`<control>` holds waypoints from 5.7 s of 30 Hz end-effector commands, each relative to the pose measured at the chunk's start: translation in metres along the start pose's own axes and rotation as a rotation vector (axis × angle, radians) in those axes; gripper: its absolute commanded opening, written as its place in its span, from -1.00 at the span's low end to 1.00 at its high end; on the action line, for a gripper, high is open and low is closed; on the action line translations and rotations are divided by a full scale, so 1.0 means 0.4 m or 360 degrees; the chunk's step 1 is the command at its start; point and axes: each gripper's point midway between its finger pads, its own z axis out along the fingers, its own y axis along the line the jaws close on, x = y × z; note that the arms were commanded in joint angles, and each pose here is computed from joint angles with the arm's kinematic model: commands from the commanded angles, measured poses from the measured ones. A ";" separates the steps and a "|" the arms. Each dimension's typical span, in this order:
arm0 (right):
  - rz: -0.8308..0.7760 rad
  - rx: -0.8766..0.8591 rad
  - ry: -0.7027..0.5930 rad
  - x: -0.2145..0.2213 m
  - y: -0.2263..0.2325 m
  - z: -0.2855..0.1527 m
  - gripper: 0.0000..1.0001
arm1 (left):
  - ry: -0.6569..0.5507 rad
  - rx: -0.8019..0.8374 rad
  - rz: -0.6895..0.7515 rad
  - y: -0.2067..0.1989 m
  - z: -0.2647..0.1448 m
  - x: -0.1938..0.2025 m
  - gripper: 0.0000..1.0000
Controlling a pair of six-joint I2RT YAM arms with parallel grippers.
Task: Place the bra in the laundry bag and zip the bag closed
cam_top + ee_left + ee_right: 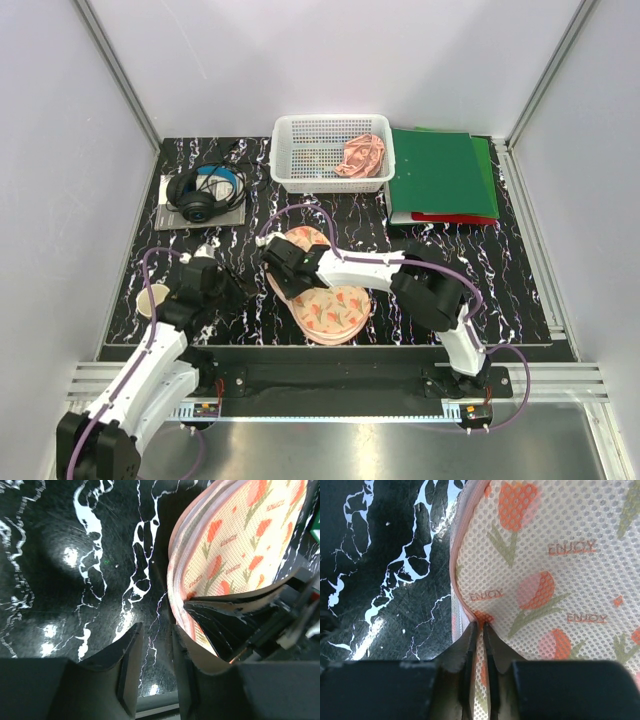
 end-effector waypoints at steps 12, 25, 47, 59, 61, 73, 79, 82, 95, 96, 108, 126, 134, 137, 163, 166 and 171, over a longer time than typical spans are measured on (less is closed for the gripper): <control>0.0339 -0.0136 -0.0368 -0.156 -0.074 -0.328 -1.00 | 0.0137 0.0489 0.0076 -0.168 0.030 -0.004 -0.24; 0.0733 -0.0080 -0.0372 0.014 -0.479 -0.437 -0.84 | 0.0346 0.0482 0.0211 -0.261 0.093 0.032 -0.38; 0.0261 -0.0189 -0.0090 -0.033 0.004 -0.181 -0.28 | 0.0338 0.0143 -0.0197 -0.107 -0.145 0.034 -0.17; 0.0236 -0.0134 -0.0071 -0.021 0.028 -0.103 -0.48 | 0.0303 0.0153 -0.0092 -0.108 -0.179 0.027 -0.17; 0.0255 -0.0137 -0.0061 -0.021 0.034 -0.093 -0.48 | 0.0307 0.0157 -0.0085 -0.110 -0.181 0.027 -0.17; 0.0272 -0.0022 -0.0074 -0.038 0.013 -0.059 -1.00 | 0.0331 0.0106 -0.0030 -0.105 -0.169 0.018 -0.15; 0.0329 -0.0101 -0.0230 -0.151 0.014 -0.298 -1.00 | 0.0393 0.0194 0.0013 -0.138 -0.142 0.013 -0.16; 0.0475 -0.0163 -0.0256 -0.156 -0.031 -0.393 -1.00 | 0.0454 0.0221 0.0007 -0.154 -0.105 0.014 -0.20; 0.0856 0.0056 -0.0279 0.070 -0.424 -0.482 -1.00 | 0.0698 0.0225 0.0088 -0.257 0.063 0.067 -0.20; 0.0843 0.0108 -0.0219 0.117 -0.444 -0.458 -1.00 | 0.0734 0.0237 0.0096 -0.265 0.075 0.077 -0.22; 0.1002 0.0736 -0.0421 -0.015 -0.755 -0.529 0.32 | 0.0785 -0.0034 0.0280 -0.218 0.180 0.055 -0.25; 0.1026 0.0972 -0.0967 -0.589 -1.079 -0.209 0.37 | 0.0688 0.0127 0.0645 -0.280 0.098 -0.010 -0.22; 0.0924 0.0991 -0.0874 -0.590 -1.075 -0.236 0.29 | 0.0686 0.0204 0.0638 -0.328 0.101 -0.036 -0.21; 0.0786 0.0993 -0.0753 -0.556 -1.067 -0.229 0.32 | 0.0710 0.0283 0.0640 -0.367 0.120 -0.037 -0.20; 0.0507 0.0832 -0.0411 -0.444 -1.072 -0.042 -0.31 | 0.0782 0.0220 0.0633 -0.355 0.094 0.064 -0.30; 0.0502 0.0834 -0.0467 -0.473 -1.071 -0.069 -0.70 | 0.0765 0.0214 0.0639 -0.357 0.078 0.056 -0.30; 0.0567 0.0819 -0.0763 -0.604 -1.051 -0.220 -1.00 | 0.0754 0.0226 0.0637 -0.371 0.054 0.047 -0.30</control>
